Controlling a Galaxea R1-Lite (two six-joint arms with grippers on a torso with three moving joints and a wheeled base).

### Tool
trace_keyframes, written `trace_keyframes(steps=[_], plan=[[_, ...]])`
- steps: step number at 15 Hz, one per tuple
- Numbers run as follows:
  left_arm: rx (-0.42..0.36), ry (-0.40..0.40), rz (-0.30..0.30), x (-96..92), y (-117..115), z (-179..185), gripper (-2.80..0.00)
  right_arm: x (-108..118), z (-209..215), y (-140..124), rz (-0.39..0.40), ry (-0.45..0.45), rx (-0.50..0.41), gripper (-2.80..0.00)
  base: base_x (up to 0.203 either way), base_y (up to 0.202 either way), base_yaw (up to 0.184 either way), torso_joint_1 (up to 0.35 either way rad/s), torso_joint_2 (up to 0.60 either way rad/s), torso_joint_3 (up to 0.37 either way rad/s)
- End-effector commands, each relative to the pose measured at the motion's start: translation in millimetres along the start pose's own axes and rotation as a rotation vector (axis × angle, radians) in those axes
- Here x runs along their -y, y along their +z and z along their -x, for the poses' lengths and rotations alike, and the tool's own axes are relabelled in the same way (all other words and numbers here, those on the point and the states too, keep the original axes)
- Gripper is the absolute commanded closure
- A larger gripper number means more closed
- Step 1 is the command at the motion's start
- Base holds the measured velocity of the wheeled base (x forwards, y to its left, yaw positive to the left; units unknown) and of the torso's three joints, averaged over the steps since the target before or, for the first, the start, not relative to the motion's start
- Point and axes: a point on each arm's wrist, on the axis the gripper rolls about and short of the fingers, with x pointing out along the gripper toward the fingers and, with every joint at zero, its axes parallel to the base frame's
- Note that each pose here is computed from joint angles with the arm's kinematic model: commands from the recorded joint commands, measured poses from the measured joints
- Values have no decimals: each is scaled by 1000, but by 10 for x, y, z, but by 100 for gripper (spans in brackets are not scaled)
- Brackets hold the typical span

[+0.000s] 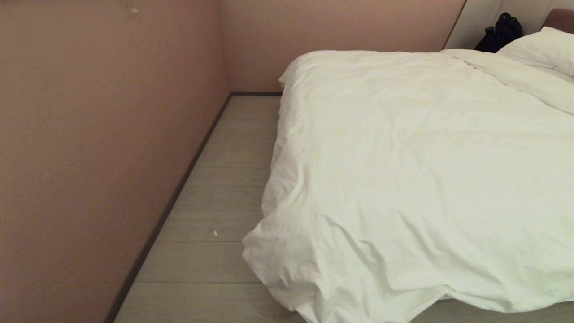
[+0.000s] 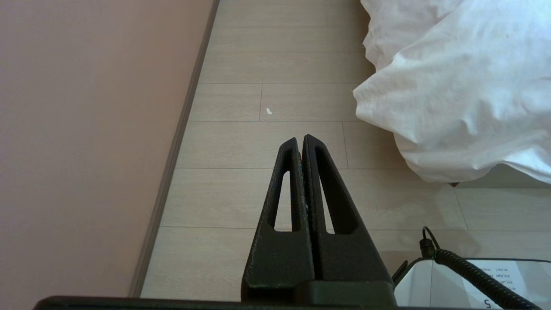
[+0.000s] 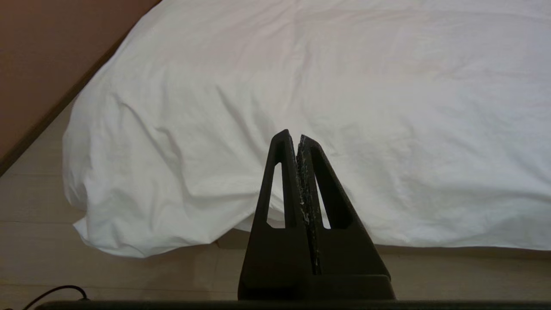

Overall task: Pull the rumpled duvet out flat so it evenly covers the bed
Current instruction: Flatten the corners of the folded blanket

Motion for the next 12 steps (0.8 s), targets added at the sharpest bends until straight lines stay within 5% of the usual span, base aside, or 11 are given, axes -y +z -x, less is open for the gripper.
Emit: trace_keyframes(steps=[1,6,12], plan=[[-1,0,0,0,-1,1,0,9,-151,208,-6,7,-109,0,0,0,0,0,0,0],[-1,0,0,0,-1,0,0,20,-1052,309,-125,0,-455,0,0,0,0,0,0,0],[-1,0,0,0,-1,1,0,8,-2240,-319,-193,-18,-756,0,0,0,0,0,0,0]])
